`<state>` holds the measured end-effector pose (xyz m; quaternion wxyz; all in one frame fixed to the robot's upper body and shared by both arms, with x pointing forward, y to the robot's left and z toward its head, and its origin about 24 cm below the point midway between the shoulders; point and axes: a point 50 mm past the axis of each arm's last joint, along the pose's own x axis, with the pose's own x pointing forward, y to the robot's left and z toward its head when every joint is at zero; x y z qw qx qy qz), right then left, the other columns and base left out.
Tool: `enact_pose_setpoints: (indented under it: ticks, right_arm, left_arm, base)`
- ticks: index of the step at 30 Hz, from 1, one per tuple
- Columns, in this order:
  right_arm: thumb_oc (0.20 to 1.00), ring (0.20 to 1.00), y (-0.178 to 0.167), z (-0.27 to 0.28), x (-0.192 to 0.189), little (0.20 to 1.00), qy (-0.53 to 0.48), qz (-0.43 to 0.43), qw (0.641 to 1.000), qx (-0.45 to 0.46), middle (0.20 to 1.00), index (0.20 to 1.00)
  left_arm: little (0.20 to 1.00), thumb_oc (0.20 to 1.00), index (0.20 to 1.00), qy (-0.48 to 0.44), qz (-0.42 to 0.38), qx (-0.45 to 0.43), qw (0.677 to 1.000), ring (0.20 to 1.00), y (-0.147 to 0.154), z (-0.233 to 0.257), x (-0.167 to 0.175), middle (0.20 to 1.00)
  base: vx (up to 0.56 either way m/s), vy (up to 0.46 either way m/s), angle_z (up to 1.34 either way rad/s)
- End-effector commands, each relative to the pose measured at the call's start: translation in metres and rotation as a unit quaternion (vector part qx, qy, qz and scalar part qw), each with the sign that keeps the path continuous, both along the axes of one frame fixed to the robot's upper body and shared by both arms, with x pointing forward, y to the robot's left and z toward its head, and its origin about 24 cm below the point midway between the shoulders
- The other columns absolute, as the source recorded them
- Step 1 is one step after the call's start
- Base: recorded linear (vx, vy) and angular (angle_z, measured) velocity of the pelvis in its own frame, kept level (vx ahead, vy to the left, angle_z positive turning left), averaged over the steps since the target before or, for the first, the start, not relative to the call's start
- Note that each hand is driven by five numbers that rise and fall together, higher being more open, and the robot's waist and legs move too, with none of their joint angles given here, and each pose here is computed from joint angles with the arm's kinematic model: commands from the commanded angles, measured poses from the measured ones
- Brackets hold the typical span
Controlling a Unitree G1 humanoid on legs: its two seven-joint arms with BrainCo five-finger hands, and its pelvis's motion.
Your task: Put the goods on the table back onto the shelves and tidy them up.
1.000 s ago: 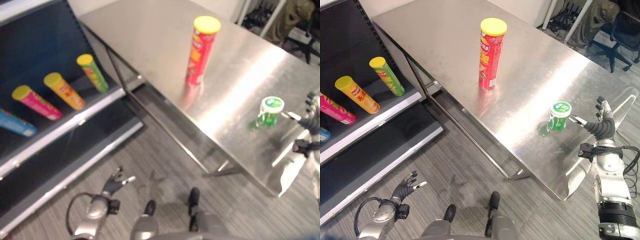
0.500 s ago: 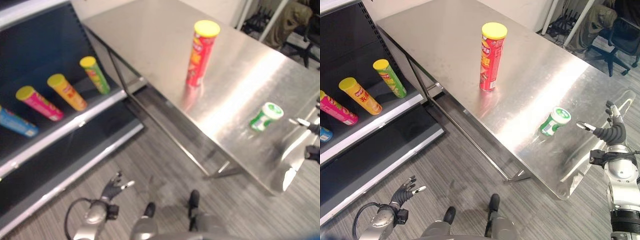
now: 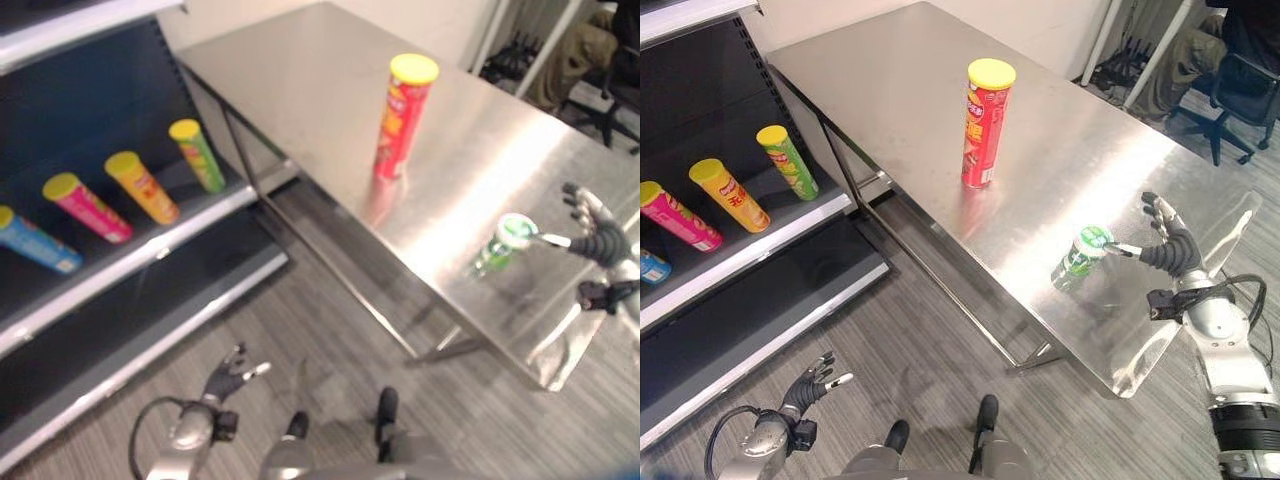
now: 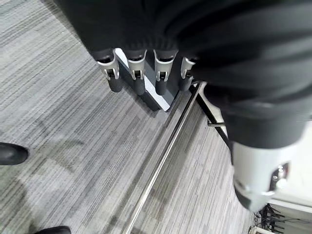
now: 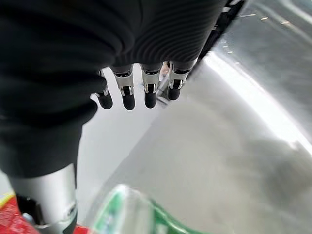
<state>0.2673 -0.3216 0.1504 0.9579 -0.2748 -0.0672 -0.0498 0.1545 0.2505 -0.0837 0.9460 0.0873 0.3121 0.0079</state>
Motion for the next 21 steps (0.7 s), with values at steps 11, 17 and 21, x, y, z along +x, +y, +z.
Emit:
enact_pose_setpoints:
  ticks: [11,17,21]
  right_arm:
    - [1.0,1.0,0.028,0.06,0.011,1.0,0.034,0.161,0.971,-0.174,1.0,1.0]
    - [1.0,1.0,0.023,0.054,0.002,1.0,0.089,0.16,0.945,-0.273,1.0,1.0]
    - [1.0,1.0,0.02,0.044,0.002,1.0,0.114,0.153,0.939,-0.287,1.0,1.0]
  left_arm:
    - [1.0,1.0,1.0,-0.069,-0.052,0.044,0.995,1.0,0.014,0.027,0.021,1.0]
    - [1.0,1.0,1.0,-0.064,-0.062,0.056,0.994,1.0,0.017,0.026,0.015,1.0]
    - [1.0,1.0,1.0,-0.064,-0.061,0.061,0.994,1.0,0.018,0.027,0.014,1.0]
  base:
    - [0.0,-0.015,0.12]
    - [0.0,-0.002,0.02]
    - [0.0,0.0,0.0]
